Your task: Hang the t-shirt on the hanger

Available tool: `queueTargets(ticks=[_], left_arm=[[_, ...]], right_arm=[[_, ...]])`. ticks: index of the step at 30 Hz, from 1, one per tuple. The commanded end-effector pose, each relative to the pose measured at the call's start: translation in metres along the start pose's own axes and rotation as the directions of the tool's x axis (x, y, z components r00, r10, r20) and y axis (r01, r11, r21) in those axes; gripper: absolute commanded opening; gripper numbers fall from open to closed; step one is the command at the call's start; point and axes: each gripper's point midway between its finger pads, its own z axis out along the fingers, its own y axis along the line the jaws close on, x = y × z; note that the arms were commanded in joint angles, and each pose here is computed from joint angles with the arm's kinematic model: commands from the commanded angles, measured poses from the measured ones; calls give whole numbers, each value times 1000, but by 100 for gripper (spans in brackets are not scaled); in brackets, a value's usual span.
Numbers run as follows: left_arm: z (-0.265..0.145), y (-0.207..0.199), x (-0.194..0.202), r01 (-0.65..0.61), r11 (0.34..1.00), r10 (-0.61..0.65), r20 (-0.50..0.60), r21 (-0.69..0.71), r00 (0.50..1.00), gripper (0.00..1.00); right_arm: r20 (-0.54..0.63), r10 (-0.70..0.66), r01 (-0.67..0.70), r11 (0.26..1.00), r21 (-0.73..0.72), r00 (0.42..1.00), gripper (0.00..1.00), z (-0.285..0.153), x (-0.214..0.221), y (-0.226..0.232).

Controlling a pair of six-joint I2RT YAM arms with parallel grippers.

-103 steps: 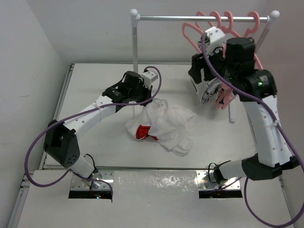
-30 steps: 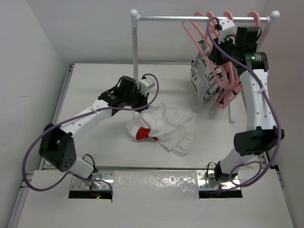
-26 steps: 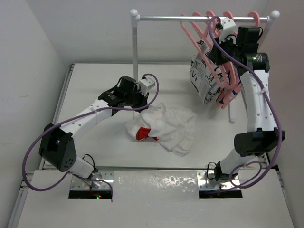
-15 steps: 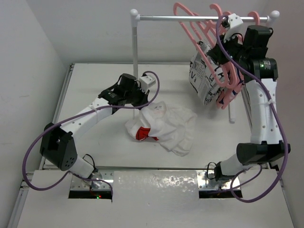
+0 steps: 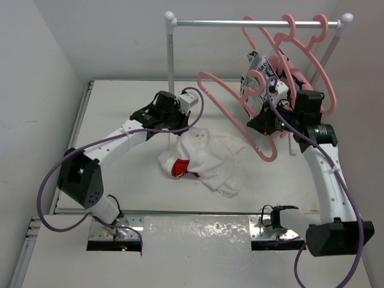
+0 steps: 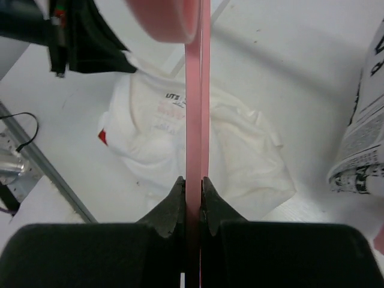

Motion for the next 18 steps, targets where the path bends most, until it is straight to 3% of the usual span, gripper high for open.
queueTargets(ticks=[1, 9, 18], left_arm=[[1, 18, -25, 27, 996, -22, 64, -81, 998, 0], [16, 47, -38, 55, 974, -41, 70, -219, 997, 0], [19, 49, -36, 25, 974, -12, 61, -224, 998, 0]], right_arm=[[58, -60, 65, 993, -95, 997, 0, -11, -7, 27], [-130, 33, -53, 987, -153, 991, 0, -17, 84, 45], [-176, 57, -88, 981, -171, 983, 0, -17, 107, 50]])
